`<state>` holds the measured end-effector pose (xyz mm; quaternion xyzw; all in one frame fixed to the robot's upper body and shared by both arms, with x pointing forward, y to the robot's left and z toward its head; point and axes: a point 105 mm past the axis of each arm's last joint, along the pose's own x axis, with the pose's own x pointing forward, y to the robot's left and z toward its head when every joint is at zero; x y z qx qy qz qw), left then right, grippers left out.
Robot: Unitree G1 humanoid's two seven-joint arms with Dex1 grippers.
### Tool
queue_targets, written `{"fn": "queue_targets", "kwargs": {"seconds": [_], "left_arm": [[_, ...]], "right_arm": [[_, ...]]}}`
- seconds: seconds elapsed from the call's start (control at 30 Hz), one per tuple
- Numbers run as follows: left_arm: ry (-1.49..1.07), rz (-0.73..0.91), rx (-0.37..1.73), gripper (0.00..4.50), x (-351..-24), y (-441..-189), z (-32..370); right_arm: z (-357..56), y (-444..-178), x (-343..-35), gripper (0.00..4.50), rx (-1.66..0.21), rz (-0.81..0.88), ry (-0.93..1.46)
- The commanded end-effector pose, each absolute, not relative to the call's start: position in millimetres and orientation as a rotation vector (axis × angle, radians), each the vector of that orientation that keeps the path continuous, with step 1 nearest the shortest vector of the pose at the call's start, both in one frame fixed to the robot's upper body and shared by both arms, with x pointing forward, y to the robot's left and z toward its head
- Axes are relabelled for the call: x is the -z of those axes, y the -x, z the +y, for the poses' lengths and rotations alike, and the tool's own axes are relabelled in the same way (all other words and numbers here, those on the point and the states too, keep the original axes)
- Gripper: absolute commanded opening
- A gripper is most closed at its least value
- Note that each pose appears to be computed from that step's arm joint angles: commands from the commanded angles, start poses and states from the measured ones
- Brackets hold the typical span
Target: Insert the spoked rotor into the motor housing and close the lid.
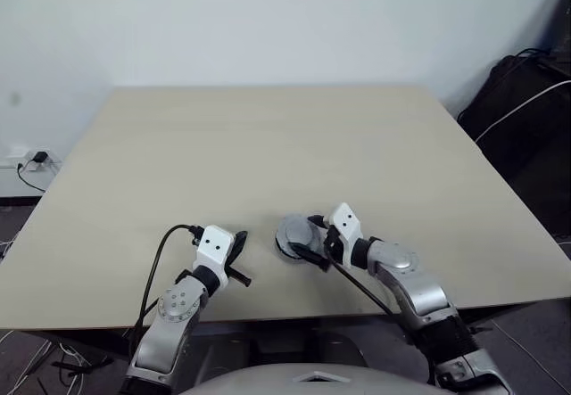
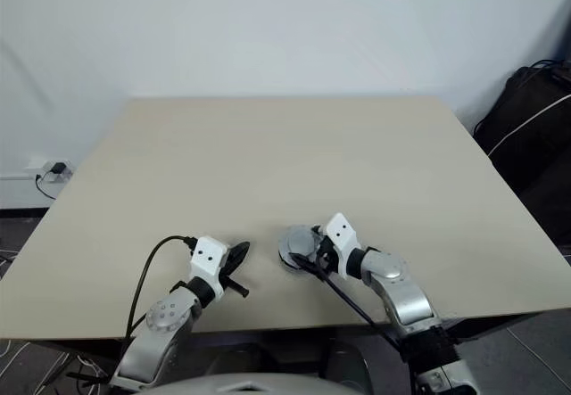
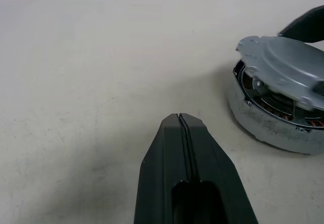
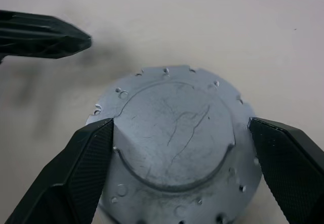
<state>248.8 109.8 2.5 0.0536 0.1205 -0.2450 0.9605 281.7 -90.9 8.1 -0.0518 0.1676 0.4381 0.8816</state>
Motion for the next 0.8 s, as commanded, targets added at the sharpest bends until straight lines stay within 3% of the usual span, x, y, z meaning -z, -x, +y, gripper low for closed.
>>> {"fn": "queue_targets", "kwargs": {"seconds": [0.03,0.8], "left_arm": [[-0.132,0.178,0.501,0.0,-20.9,-253.7,109.0],[-0.128,0.187,0.482,0.0,-19.8,-251.6,111.7]], "right_arm": [[-86.9,-288.2,-16.4,4.48,-0.914,0.303,0.119],[-92.8,-279.4,6.1,4.48,-0.914,0.399,0.14]]}}
